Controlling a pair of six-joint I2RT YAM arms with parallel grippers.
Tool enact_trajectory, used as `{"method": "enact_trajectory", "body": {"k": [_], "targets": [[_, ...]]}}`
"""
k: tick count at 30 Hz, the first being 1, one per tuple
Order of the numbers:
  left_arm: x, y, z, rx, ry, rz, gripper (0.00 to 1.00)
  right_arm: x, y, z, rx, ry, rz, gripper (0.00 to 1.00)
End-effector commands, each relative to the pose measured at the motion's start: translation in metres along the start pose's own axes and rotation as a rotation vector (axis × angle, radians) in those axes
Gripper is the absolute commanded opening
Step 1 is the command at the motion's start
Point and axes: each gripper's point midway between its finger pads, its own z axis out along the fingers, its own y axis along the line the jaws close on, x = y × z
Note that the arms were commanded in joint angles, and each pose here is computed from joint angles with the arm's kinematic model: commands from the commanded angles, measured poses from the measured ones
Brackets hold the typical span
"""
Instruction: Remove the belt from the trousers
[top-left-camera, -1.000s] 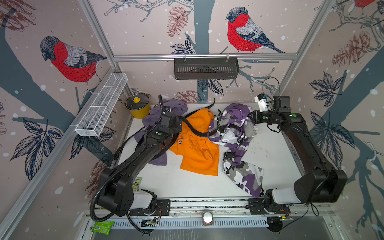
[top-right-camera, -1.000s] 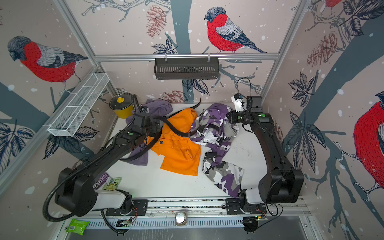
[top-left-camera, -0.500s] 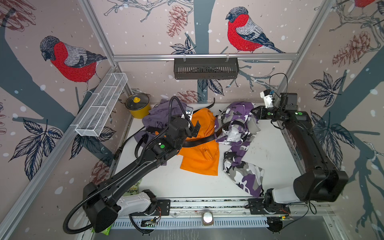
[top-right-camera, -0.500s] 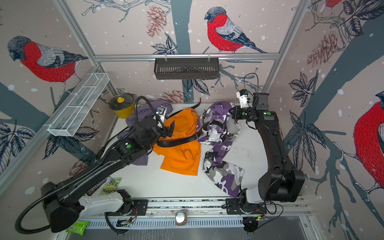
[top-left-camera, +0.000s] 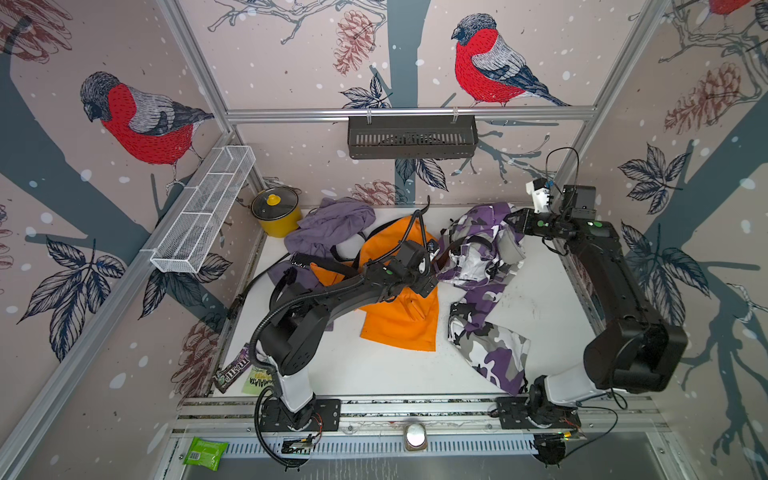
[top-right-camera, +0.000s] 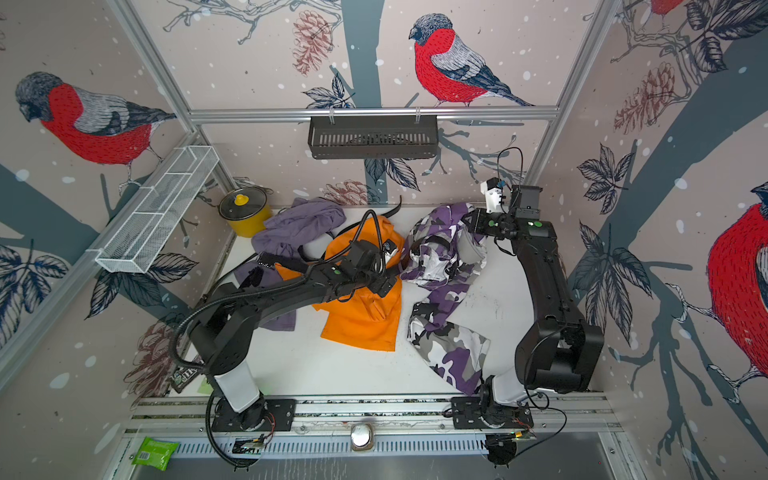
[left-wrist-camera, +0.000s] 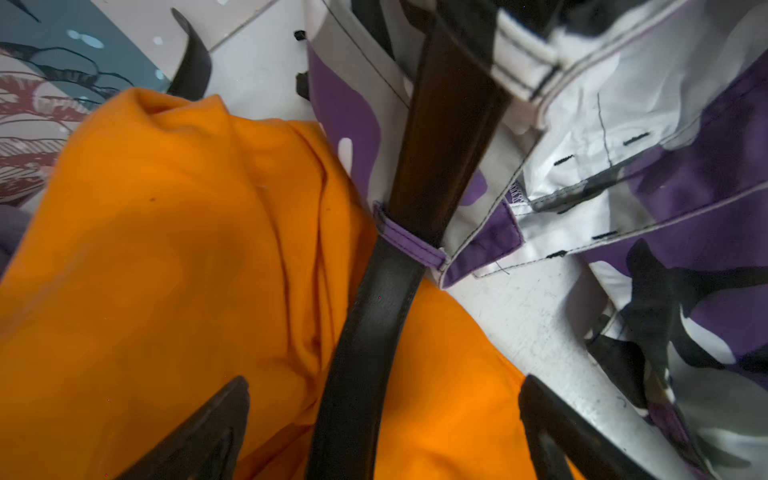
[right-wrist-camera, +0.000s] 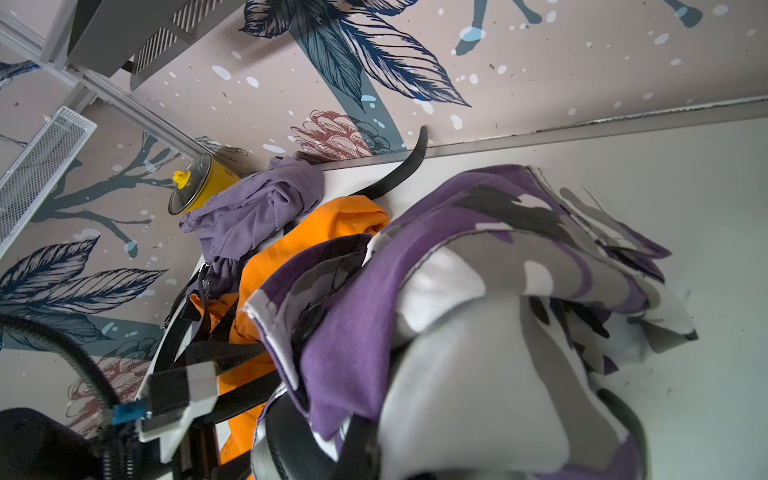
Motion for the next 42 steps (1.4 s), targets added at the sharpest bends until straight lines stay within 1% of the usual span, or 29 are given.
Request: {"method": "enact_trajectory", "body": {"k": [1, 2, 3, 4, 5, 6, 8, 9, 10, 14, 19, 20, 22, 24, 27, 29, 34, 39, 40, 42], "targets": [[0.01, 0.002, 0.022, -0.047, 0.053, -0.008, 0.93, -0.017, -0.007, 0.001, 0.024, -0.062, -0.031, 0.03], [0.021, 0.007, 0.031, -0.082, 0.095, -0.015, 0.89, -0.016, -0.011, 0.0, 0.044, -0.062, -0.025, 0.05], [0.031, 0.013, 0.038, -0.114, 0.129, -0.023, 0.85, -0.016, -0.015, 0.0, 0.069, -0.061, -0.025, 0.13], [0.039, 0.015, 0.043, -0.128, 0.15, -0.031, 0.81, -0.015, -0.021, -0.001, 0.102, -0.057, -0.024, 0.26], [0.046, 0.017, 0.045, -0.124, 0.161, -0.048, 0.77, -0.014, -0.026, -0.003, 0.145, -0.049, -0.031, 0.44], [0.051, 0.018, 0.046, -0.11, 0.164, -0.07, 0.74, -0.012, -0.031, -0.005, 0.211, -0.035, -0.044, 0.57], [0.054, 0.021, 0.045, -0.082, 0.148, -0.116, 0.67, -0.008, -0.034, -0.012, 0.345, -0.013, -0.103, 0.73], [0.055, 0.023, 0.044, -0.068, 0.141, -0.137, 0.64, -0.006, -0.032, -0.017, 0.394, -0.006, -0.124, 0.78], [0.056, 0.025, 0.043, -0.067, 0.137, -0.151, 0.63, -0.002, -0.03, -0.02, 0.426, 0.001, -0.136, 0.8], [0.053, 0.028, 0.041, -0.061, 0.123, -0.164, 0.61, 0.021, -0.009, -0.035, 0.526, 0.019, -0.204, 0.85], [0.049, 0.029, 0.042, -0.045, 0.115, -0.162, 0.59, 0.05, 0.027, -0.057, 0.542, 0.011, -0.264, 0.89], [0.049, 0.029, 0.043, -0.041, 0.116, -0.165, 0.59, 0.055, 0.032, -0.061, 0.542, 0.011, -0.273, 0.9], [0.047, 0.031, 0.043, -0.036, 0.113, -0.17, 0.59, 0.068, 0.045, -0.06, 0.5, 0.014, -0.308, 0.92], [0.048, 0.033, 0.044, -0.034, 0.116, -0.173, 0.59, 0.093, 0.049, -0.048, 0.449, 0.073, -0.323, 0.94], [0.045, 0.035, 0.044, -0.037, 0.112, -0.174, 0.59, 0.13, 0.033, -0.028, 0.483, 0.184, -0.329, 0.96], [0.044, 0.036, 0.043, -0.037, 0.11, -0.177, 0.59, 0.139, 0.022, -0.021, 0.54, 0.197, -0.345, 0.99], [0.043, 0.036, 0.041, -0.034, 0.108, -0.183, 0.59, 0.138, -0.009, -0.008, 0.7, 0.186, -0.381, 0.99], [0.043, 0.036, 0.041, -0.032, 0.106, -0.193, 0.59, 0.159, -0.042, 0.018, 0.805, 0.276, -0.404, 0.99], [0.042, 0.036, 0.041, -0.032, 0.104, -0.194, 0.59, 0.159, -0.05, 0.02, 0.846, 0.272, -0.41, 0.99], [0.043, 0.036, 0.041, -0.032, 0.102, -0.197, 0.59, 0.152, -0.062, 0.025, 0.917, 0.223, -0.423, 1.0]]}}
